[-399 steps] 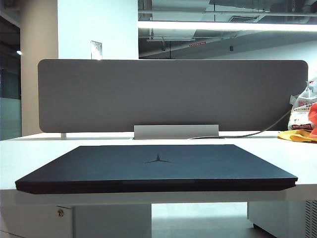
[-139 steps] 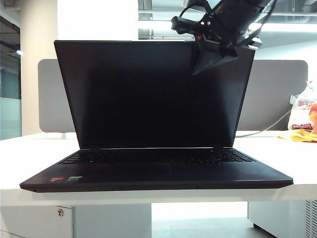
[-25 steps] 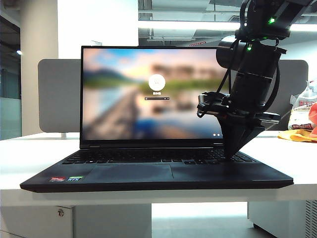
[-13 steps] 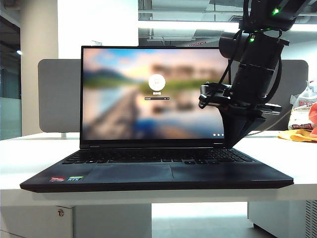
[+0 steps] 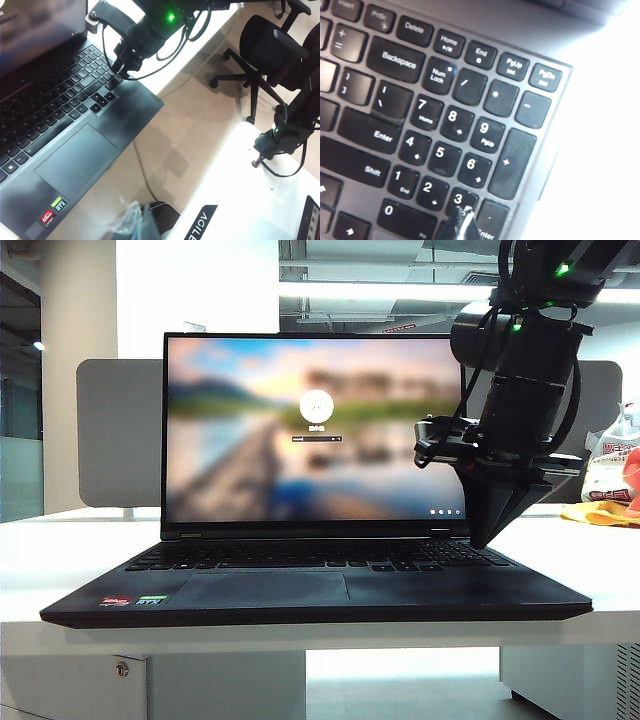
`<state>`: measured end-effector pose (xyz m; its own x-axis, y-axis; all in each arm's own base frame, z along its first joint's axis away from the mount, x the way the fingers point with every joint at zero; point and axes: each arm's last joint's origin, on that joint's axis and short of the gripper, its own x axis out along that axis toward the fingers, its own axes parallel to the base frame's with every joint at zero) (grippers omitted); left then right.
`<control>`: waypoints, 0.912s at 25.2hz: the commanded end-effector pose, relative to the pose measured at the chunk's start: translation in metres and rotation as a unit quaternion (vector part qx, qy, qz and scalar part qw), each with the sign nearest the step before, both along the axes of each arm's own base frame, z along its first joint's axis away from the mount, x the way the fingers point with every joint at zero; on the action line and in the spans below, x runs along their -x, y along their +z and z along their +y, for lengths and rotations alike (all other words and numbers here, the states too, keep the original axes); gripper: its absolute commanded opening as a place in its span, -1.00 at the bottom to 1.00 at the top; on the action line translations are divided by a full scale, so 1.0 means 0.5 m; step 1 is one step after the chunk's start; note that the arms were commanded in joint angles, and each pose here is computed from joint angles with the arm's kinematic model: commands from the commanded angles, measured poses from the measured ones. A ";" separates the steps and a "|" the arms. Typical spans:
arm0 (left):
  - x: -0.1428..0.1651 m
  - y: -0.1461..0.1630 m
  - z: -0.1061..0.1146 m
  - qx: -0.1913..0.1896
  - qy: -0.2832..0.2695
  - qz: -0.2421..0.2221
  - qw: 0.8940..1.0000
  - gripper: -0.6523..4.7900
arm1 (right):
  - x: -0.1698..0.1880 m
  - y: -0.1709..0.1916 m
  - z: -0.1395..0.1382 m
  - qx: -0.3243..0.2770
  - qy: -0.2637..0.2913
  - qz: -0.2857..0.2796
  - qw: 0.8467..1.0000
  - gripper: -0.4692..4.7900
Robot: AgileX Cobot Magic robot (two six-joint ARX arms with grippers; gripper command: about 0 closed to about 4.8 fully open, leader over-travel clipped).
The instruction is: Open the lid of the laptop and use the keypad to enter the password "123".
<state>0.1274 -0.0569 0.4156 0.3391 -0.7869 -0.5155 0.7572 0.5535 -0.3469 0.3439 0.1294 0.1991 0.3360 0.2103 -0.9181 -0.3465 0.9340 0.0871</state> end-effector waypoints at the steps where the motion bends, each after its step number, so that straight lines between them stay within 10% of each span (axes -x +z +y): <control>1: 0.002 0.004 0.000 0.002 -0.005 -0.007 1.000 -0.78 | -0.001 -0.008 0.002 -0.001 0.004 0.009 1.000 -0.83; 23: 0.002 0.004 0.000 0.002 -0.005 -0.007 1.000 -0.78 | -0.005 -0.030 0.004 0.004 0.009 0.030 1.000 -0.83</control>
<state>0.1273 -0.0568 0.4156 0.3391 -0.7869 -0.5155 0.7572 0.5535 -0.3469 0.3475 0.1312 0.1895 0.3006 0.2159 -0.9290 -0.3515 0.9306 0.1025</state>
